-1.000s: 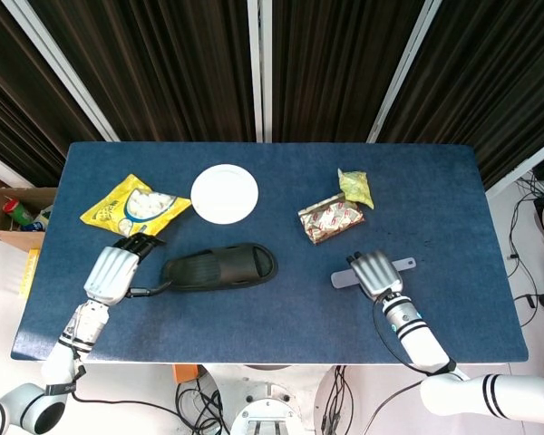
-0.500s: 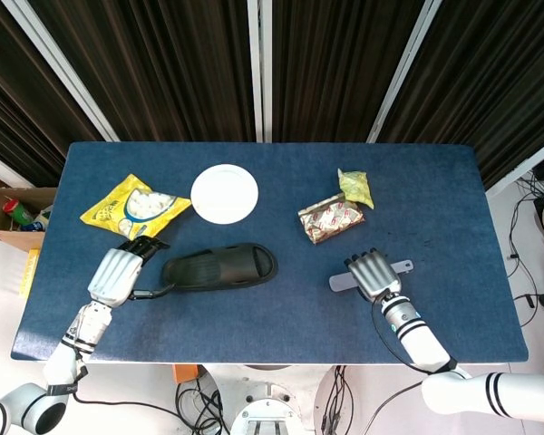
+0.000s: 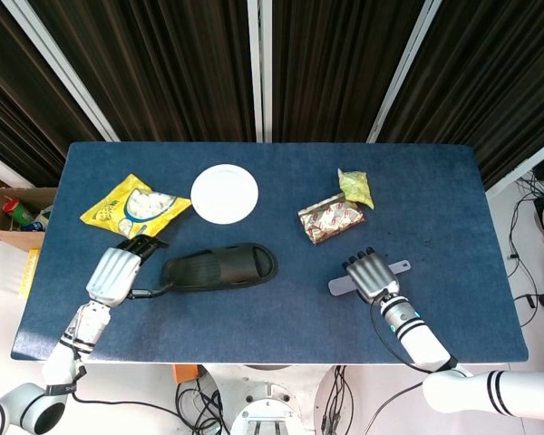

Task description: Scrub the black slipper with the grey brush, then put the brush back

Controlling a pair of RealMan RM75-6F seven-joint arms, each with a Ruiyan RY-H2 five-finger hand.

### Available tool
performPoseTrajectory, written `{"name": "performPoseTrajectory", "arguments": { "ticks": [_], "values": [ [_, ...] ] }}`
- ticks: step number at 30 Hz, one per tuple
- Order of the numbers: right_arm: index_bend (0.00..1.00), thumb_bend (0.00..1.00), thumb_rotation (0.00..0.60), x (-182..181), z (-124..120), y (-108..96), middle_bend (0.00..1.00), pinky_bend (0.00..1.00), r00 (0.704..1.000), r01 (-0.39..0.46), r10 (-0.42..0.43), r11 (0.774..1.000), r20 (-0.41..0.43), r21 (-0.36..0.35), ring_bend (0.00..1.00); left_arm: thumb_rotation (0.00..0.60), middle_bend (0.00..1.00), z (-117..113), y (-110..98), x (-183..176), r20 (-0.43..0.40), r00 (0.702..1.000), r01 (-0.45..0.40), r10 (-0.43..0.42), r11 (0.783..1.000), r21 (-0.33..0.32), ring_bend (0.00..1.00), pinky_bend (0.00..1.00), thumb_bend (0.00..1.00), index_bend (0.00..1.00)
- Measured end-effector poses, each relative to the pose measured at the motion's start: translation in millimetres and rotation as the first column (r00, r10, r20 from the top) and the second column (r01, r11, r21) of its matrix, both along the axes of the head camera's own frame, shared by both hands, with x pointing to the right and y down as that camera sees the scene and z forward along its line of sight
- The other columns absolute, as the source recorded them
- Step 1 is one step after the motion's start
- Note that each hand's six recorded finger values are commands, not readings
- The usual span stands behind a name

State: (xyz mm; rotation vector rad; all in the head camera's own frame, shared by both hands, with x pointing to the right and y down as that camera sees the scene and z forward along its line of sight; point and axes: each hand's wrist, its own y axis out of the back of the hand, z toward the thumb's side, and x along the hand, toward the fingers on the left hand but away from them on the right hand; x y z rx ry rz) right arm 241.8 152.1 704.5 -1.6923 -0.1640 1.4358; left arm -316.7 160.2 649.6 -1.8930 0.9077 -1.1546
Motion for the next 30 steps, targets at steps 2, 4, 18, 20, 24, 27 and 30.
{"name": "performPoseTrajectory", "arguments": {
  "ticks": [2,4,18,20,24,27,30],
  "values": [
    [0.37,0.25,0.600,-1,-1,0,0.30,0.26,1.000,0.003,-0.003,1.000,0.000,-0.001,0.22,0.095,0.28,0,0,0,0.001,1.000,0.000,0.000,1.000,0.000,0.23,0.38,0.14,0.28],
    [0.33,0.24,0.600,-1,-1,0,0.27,0.23,1.000,0.004,-0.004,1.000,0.002,0.001,0.19,0.097,0.28,0,0,0,0.002,1.000,0.001,-0.001,1.000,-0.001,0.23,0.38,0.14,0.28],
    [0.00,0.17,0.600,3,-26,-1,0.00,0.00,0.999,-0.004,0.003,0.999,0.037,0.048,0.00,0.094,0.28,-8,-1,-2,0.004,1.000,0.006,-0.006,1.000,0.030,0.23,0.38,0.14,0.28],
    [0.00,0.15,0.600,8,-41,-1,0.00,0.00,0.998,-0.021,0.014,0.994,0.060,0.109,0.00,0.097,0.28,-12,-1,-5,0.011,1.000,0.014,-0.014,0.999,0.048,0.23,0.38,0.14,0.28],
    [0.00,0.16,0.600,33,-75,5,0.00,0.00,0.986,-0.132,0.103,0.961,0.128,0.243,0.00,0.094,0.28,-18,1,-15,0.037,0.998,0.040,-0.043,0.996,0.081,0.23,0.38,0.14,0.28],
    [0.00,0.18,0.600,72,-101,19,0.00,0.00,0.948,-0.299,0.241,0.898,0.206,0.323,0.00,0.092,0.27,-21,6,-28,0.074,0.994,0.067,-0.075,0.992,0.107,0.23,0.37,0.14,0.25],
    [0.00,0.18,0.600,113,-118,39,0.00,0.00,0.880,-0.463,0.374,0.814,0.292,0.351,0.00,0.087,0.22,-24,13,-41,0.109,0.988,0.095,-0.110,0.986,0.140,0.21,0.35,0.14,0.21]
  ]
}}
